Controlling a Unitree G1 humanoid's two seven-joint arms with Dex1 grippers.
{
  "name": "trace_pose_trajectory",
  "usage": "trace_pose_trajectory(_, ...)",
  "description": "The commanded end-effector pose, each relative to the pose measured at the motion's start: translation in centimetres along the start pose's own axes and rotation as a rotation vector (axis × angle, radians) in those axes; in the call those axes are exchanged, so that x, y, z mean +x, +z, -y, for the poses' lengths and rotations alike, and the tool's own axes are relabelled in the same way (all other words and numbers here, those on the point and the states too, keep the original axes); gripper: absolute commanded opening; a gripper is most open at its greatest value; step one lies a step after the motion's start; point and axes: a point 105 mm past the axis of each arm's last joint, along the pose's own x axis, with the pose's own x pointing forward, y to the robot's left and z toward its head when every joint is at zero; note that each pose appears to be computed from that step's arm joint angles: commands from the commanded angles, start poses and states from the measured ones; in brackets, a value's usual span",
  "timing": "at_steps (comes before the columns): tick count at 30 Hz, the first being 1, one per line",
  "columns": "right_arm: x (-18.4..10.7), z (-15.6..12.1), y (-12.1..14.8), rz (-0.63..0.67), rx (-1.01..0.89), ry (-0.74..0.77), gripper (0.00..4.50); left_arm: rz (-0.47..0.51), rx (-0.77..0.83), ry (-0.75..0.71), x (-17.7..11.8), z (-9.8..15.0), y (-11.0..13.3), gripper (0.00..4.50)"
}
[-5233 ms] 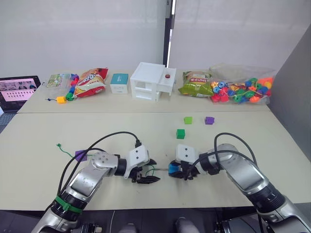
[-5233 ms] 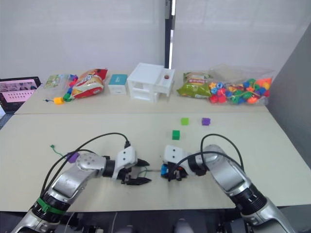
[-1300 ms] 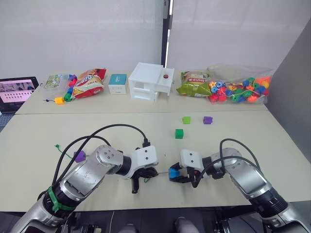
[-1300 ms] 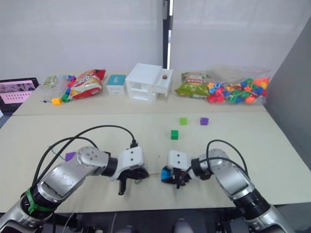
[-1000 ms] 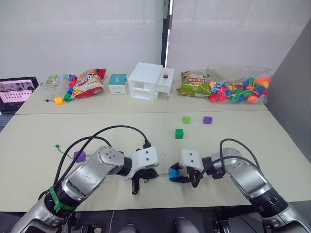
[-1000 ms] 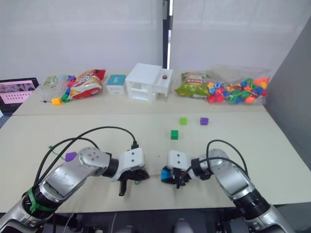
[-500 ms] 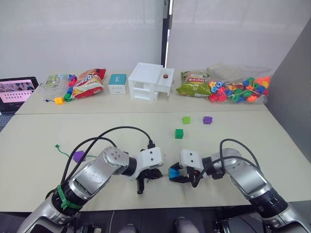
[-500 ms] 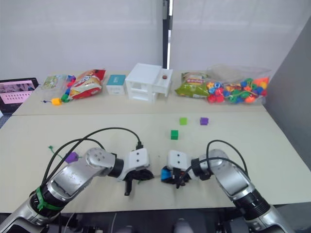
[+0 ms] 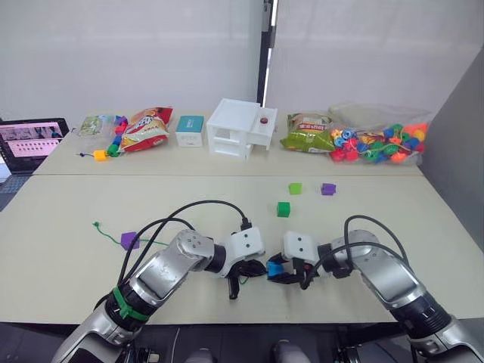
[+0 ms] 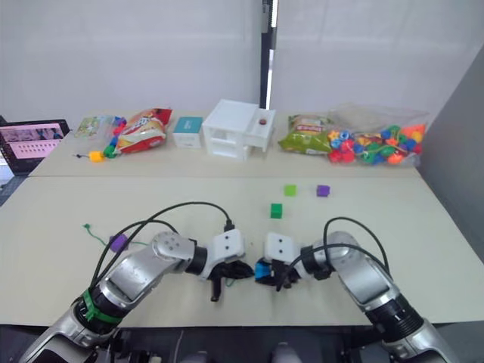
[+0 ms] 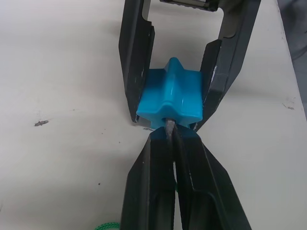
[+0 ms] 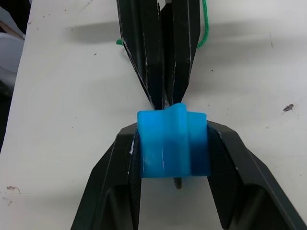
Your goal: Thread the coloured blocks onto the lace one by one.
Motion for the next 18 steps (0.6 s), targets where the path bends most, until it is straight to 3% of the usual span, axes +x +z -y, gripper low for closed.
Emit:
trace_pose_trajectory(1, 1.0, -0.7, 0.0, 0.018, 0.024, 0.014, 1.36, 0.106, 0.057, -0.015, -0.8, 0.2, 2.1, 0.70)
trace_pose_trajectory(6, 0.8, -0.7, -0.6, 0.008, 0.046, -0.011, 1.36, 0.078, 0.090, 0.018, -3.5, -0.8, 1.0, 2.27)
trace_pose_trajectory(12, 0.7, -0.5, -0.7, 0.007, 0.056, -0.027, 1.36, 0.027, 0.104, -0.016, -5.5, -0.6, -1.5, 2.27)
trace_pose_trajectory(18, 0.6, -0.2, -0.7, 0.007, 0.064, -0.042, 1.36, 0.056, 0.097, -0.010, -4.2, -0.8, -2.5, 2.27)
